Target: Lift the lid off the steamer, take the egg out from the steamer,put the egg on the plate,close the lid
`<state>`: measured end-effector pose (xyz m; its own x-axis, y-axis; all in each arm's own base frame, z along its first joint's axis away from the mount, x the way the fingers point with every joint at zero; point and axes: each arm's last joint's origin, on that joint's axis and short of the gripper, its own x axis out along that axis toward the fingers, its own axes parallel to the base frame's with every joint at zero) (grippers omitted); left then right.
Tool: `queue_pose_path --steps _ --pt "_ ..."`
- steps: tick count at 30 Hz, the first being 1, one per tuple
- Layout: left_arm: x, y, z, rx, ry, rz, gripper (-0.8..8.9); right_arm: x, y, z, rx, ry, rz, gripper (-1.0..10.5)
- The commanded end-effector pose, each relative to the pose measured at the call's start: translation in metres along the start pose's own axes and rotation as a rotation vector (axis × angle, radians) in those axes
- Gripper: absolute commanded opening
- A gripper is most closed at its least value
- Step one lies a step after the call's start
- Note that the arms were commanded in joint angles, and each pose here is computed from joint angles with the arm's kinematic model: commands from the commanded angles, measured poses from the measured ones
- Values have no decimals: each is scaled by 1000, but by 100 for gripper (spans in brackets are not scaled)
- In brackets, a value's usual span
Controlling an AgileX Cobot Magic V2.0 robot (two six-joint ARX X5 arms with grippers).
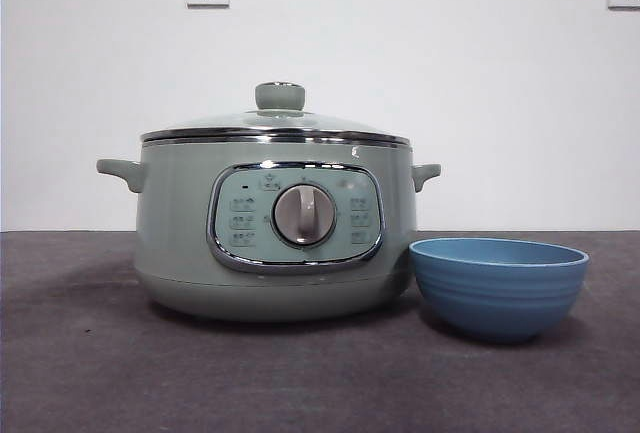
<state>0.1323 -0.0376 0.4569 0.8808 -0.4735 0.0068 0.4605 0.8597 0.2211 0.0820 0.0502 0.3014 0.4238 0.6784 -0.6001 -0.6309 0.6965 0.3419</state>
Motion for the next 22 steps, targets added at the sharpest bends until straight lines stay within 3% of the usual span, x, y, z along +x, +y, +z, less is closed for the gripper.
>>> queue_pose_path --steps 1,7,12,22 --pt "-12 -1 -35 21 2 88 -4 2 -1 -2 -8 2 -2 1" --pt "-35 -12 -112 26 27 261 -4 2 -1 -2 -9 2 -2 1" --pt "-48 -25 -168 10 47 337 -4 2 -1 -2 -8 2 -2 1" --pt "-56 -37 -257 -139 147 577 -4 2 -1 -2 -8 2 -2 1"
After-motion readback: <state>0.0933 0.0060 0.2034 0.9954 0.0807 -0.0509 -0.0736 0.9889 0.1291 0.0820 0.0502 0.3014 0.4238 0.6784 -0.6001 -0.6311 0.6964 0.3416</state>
